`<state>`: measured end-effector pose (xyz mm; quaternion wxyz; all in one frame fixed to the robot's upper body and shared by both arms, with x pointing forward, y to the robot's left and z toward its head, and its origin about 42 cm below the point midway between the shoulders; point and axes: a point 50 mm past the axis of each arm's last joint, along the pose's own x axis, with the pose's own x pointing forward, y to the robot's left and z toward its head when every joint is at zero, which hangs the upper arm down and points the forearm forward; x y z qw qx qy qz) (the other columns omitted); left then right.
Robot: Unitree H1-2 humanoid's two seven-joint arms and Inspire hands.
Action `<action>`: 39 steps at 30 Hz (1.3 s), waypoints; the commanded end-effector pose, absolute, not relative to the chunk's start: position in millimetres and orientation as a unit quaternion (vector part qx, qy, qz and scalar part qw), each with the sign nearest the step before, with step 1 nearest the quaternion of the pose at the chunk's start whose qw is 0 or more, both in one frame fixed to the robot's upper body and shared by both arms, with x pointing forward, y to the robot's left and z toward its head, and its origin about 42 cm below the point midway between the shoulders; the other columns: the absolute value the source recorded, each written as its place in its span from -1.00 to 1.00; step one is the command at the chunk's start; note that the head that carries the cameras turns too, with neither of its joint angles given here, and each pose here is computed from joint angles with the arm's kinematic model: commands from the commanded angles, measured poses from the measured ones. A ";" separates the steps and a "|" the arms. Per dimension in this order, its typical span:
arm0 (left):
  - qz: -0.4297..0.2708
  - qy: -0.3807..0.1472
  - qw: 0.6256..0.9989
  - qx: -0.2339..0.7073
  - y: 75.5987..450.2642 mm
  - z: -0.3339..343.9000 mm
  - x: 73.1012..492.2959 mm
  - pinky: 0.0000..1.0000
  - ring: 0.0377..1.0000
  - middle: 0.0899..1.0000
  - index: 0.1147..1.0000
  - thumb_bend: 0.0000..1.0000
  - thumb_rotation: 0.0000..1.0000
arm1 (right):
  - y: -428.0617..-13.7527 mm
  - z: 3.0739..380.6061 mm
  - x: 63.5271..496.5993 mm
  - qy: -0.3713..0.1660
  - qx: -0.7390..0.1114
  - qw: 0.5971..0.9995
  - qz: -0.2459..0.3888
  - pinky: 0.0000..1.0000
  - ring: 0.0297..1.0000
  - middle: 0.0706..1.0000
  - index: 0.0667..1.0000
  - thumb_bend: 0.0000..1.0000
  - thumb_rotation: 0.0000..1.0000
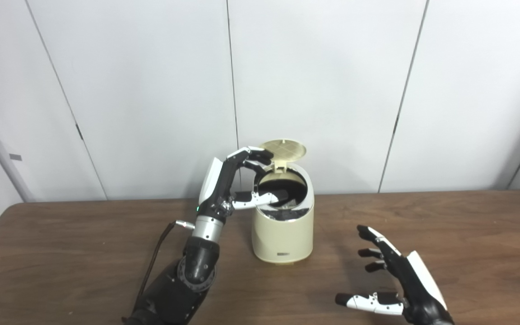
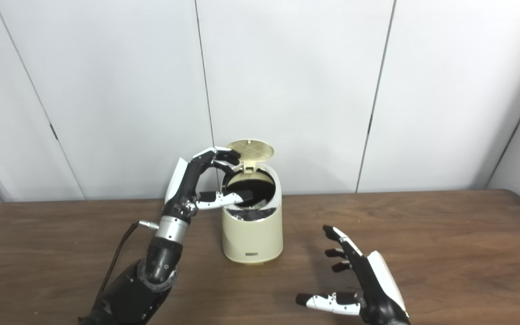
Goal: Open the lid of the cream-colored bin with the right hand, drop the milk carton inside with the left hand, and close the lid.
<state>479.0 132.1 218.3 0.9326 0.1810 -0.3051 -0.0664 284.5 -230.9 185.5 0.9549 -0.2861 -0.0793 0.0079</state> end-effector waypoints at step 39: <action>-0.070 -0.350 0.933 0.047 276.1 238.3 394.9 0.25 0.49 0.58 0.66 0.64 -0.32 | -232.9 206.6 299.8 -0.122 -0.290 0.949 0.013 0.29 0.55 0.78 0.78 0.57 -0.47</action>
